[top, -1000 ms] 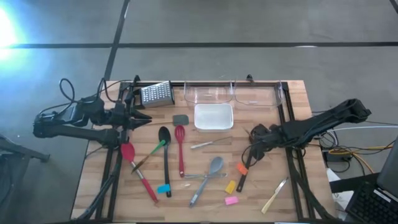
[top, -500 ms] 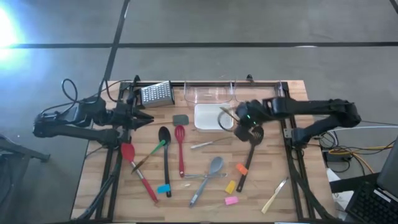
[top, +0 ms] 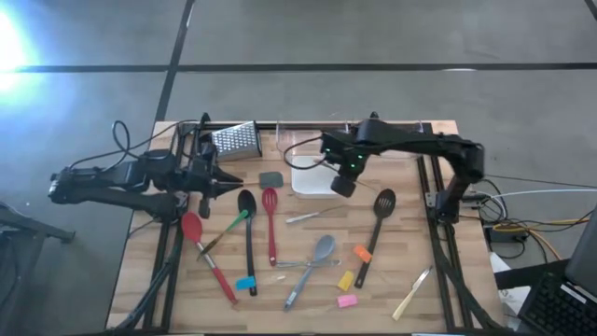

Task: Pick & Place Kitchen Items
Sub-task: Put the gold table knife into the white bin

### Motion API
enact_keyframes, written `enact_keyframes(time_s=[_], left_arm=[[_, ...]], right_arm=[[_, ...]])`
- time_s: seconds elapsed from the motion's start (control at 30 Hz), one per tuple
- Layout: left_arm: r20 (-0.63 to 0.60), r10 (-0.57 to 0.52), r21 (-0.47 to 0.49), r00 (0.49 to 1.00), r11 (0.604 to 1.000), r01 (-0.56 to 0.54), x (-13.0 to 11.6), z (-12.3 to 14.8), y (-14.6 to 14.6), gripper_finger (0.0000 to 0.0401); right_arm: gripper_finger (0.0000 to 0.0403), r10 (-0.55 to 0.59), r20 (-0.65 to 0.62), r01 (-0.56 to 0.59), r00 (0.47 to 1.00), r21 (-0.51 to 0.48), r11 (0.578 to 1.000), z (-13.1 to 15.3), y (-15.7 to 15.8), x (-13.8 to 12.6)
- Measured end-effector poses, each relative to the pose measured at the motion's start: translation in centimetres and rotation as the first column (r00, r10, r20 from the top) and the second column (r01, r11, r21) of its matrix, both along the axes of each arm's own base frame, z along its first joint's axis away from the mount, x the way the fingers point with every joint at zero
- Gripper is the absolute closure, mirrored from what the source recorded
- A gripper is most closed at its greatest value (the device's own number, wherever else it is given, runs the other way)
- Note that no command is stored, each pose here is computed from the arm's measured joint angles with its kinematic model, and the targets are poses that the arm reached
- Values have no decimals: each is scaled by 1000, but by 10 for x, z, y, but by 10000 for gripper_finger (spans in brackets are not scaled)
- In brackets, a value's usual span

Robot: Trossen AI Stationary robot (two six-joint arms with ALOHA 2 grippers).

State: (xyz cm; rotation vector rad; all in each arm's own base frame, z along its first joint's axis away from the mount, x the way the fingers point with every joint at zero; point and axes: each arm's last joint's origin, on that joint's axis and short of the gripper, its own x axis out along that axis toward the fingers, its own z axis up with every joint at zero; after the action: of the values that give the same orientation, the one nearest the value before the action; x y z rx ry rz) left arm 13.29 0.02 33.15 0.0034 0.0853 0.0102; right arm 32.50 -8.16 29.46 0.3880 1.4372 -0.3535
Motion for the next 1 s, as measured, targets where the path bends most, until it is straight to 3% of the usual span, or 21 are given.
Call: enact_keyframes(time_s=[0.4, 0.73, 1.0], left_arm=[[8, 3, 1, 1000, 1000, -3, -3, 1, 0, 348], [21, 3, -5, 1000, 1000, -3, -5, 3, 0, 348], [31, 3, -6, 1000, 1000, -3, -8, 4, 0, 348]], right_arm=[[390, 59, -195, -40, 979, 98, 994, -39, -20, 45], [390, 54, -197, -20, 979, 168, 986, -57, -33, 82], [390, 12, -212, 29, 977, 188, 982, -76, -52, 92]])
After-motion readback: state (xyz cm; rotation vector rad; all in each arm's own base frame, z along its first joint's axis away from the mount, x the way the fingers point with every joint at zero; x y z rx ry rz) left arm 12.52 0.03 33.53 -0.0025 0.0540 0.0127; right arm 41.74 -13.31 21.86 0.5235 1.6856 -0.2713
